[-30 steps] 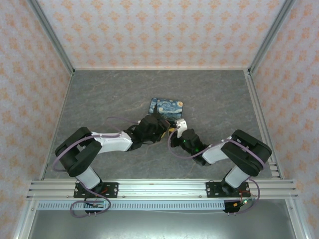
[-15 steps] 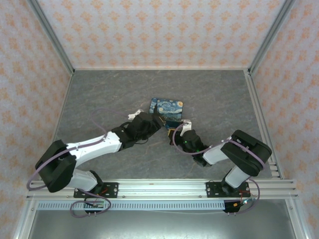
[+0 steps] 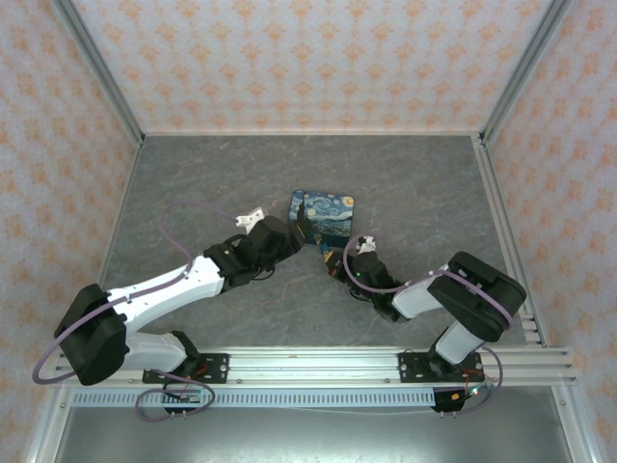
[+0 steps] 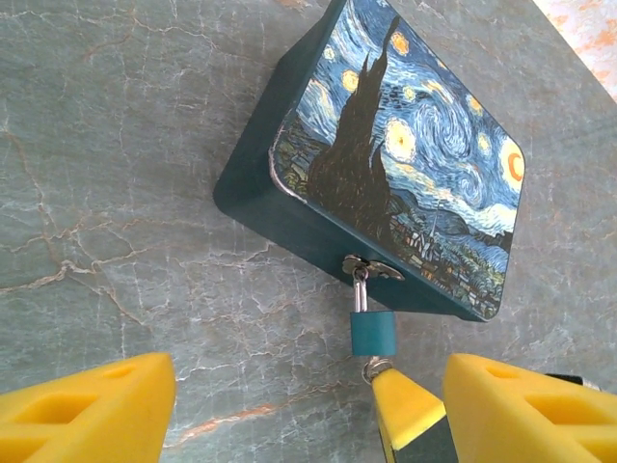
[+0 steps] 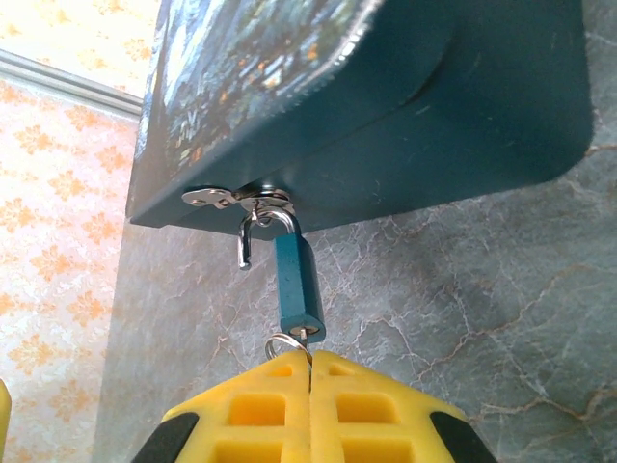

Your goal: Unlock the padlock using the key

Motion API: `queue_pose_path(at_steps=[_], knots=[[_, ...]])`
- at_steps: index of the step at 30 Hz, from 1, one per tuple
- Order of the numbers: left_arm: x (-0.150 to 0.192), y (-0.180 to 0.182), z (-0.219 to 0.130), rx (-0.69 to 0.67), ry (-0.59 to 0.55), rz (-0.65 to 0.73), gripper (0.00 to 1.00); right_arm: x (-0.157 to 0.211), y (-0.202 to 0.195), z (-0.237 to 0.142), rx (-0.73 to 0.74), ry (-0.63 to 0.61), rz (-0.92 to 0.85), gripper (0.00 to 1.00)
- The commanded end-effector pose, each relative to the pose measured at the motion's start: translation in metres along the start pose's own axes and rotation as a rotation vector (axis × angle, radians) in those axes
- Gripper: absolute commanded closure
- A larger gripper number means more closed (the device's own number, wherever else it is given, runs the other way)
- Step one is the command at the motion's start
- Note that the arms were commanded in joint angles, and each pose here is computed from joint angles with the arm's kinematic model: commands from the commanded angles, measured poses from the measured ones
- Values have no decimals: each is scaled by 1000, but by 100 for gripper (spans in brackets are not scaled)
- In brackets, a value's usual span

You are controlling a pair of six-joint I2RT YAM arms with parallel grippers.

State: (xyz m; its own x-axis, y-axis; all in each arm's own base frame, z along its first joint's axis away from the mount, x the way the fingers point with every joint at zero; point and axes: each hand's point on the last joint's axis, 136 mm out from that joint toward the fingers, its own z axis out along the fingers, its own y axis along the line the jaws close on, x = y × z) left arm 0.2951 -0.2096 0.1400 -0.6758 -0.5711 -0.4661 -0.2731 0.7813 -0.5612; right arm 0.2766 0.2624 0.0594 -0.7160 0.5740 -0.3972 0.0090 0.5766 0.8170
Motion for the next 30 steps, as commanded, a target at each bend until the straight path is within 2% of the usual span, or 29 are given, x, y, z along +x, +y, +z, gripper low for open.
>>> queue_pose_path(at_steps=[1,9,14,19,26,30], knots=[[-7,-4,-4,-20,-20,36,24,0,2,5,7,19,72,97],[-18,-7,7,-9,76,52,21,-8,-13,-7,102,-2,8,74],[-37,-2,16,-30,89,84,17,-21,-14,-24,154,-34,-86,57],[-52,0,38,-22,133,105,15,-34,-1,-43,94,-49,-143,36],[-64,-5,77,27,202,122,14,-33,20,-60,-20,-2,-204,7],[-63,-6,99,16,241,133,15,-27,21,-58,-41,33,-215,0]])
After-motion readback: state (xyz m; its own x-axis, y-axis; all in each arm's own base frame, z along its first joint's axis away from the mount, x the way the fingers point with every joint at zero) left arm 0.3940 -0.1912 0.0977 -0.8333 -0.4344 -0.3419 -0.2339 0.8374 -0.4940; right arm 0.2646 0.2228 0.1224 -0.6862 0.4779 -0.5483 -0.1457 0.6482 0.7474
